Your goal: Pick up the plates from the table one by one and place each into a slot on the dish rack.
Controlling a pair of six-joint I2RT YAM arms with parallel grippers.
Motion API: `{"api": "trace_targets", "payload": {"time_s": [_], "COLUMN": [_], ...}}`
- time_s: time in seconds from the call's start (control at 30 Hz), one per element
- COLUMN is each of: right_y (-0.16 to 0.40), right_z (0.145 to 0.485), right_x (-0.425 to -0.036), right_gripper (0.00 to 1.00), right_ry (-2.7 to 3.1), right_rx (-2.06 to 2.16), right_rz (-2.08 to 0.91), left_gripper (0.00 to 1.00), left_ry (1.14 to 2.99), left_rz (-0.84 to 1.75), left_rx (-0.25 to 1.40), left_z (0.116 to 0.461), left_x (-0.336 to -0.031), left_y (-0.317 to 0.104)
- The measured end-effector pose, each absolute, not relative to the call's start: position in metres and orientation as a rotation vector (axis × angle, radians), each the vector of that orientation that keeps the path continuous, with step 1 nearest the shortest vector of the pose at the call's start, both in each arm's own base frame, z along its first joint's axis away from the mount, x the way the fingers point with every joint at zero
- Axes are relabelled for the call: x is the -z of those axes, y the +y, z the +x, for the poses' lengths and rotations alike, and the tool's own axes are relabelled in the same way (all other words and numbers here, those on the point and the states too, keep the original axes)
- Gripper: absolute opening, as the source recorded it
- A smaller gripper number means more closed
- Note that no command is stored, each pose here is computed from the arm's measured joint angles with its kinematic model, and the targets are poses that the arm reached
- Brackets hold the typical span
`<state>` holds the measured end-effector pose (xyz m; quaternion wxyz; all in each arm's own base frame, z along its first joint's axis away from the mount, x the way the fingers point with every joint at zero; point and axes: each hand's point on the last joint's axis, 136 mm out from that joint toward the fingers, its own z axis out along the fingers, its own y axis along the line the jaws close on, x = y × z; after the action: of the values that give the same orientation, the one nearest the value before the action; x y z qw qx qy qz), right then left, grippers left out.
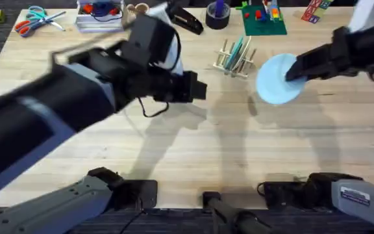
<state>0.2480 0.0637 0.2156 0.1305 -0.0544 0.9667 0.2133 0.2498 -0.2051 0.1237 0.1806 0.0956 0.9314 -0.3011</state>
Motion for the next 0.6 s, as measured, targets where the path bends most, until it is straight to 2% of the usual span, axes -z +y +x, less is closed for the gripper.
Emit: {"api": "trace_targets", "payload": {"time_s": [0.33,0.6], "right_y": [0.037,0.037], "right_z": [0.254,0.246], "right_x": [-0.256,-0.279], "right_gripper": [0.032,0.032], "right_ry": [2.774,2.77], "right_rx": [-0.395,-0.242], "right_rz": [0.045,0.115], "left_gripper": [0.041,0.041], "left_ry": [2.47,2.345], "left_rz": [0.515,0.61], "left_rx": [0.471,0.375], "left_z": [0.274,0.288], "left_x": [-0.204,-0.241], "left_y": [-0.173,-0.171]}}
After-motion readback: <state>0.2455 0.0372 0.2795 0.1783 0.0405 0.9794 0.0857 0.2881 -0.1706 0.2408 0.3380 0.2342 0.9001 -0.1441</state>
